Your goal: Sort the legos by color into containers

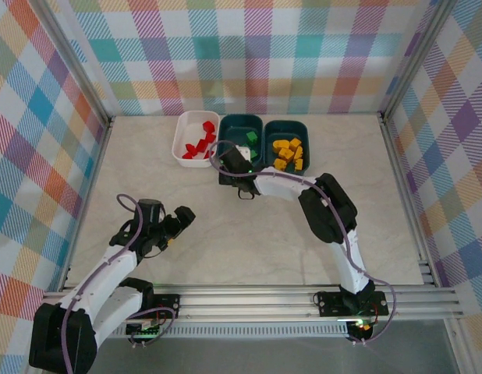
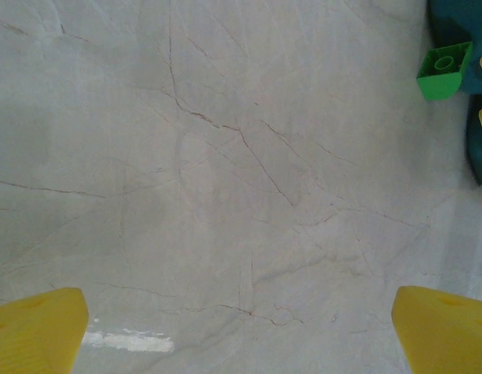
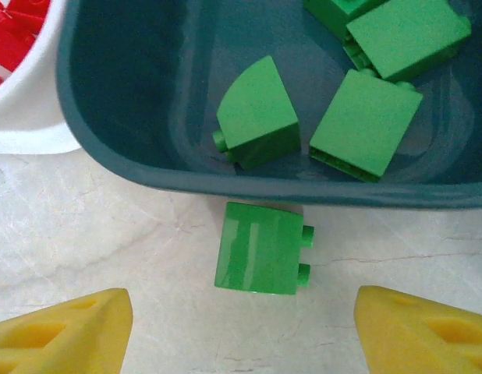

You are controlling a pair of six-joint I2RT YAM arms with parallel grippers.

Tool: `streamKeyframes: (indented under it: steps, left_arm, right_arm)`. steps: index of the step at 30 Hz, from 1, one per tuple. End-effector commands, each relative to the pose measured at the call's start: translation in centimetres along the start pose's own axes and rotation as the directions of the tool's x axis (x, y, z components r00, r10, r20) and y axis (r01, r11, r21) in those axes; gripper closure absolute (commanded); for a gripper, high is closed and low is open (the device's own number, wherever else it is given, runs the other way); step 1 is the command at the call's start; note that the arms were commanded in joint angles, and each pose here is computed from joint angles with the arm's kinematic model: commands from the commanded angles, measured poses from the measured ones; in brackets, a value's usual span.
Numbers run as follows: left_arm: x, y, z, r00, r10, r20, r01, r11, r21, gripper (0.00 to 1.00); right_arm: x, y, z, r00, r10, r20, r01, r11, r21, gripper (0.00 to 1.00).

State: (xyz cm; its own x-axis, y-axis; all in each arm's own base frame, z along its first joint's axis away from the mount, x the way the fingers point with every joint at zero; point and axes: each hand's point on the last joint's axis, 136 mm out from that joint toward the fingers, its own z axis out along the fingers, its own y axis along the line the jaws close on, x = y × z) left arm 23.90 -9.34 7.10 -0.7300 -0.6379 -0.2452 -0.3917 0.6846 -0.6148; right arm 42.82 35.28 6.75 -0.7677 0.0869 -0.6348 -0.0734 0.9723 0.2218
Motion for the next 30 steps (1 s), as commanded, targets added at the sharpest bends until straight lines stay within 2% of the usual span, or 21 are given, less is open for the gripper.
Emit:
streamKeyframes:
  steps: [1,7,14,22,30]
  left_arm:
    - [-0.4,-1.2,-0.1,1.0,0.023,0.001,-0.023,0.999,0.026,0.0]
    - [-0.4,-1.1,-0.1,1.0,0.03,0.005,-0.03,0.999,0.019,0.0]
    - [-0.5,-1.2,-0.4,0.999,0.034,0.013,-0.034,0.999,0.019,0.0]
    - [-0.6,-1.1,-0.1,0.999,0.033,0.01,-0.034,0.999,0.012,0.0]
    - [-0.4,-1.0,0.2,1.0,0.026,-0.001,-0.026,1.0,0.006,0.0]
  right_arm:
    - [-0.2,-0.5,1.0,0.997,0.076,0.028,-0.078,0.996,0.042,0.25]
    - [0.3,-0.9,3.0,0.996,0.088,0.02,-0.089,0.99,0.106,0.26]
    - [0.3,-0.8,4.1,0.996,0.08,0.028,-0.083,0.989,0.124,0.31]
    - [0.6,-1.0,4.1,0.997,0.065,0.036,-0.069,0.991,0.114,0.53]
    - [0.6,-0.4,3.0,0.998,0.03,0.055,-0.035,0.996,0.084,0.6]
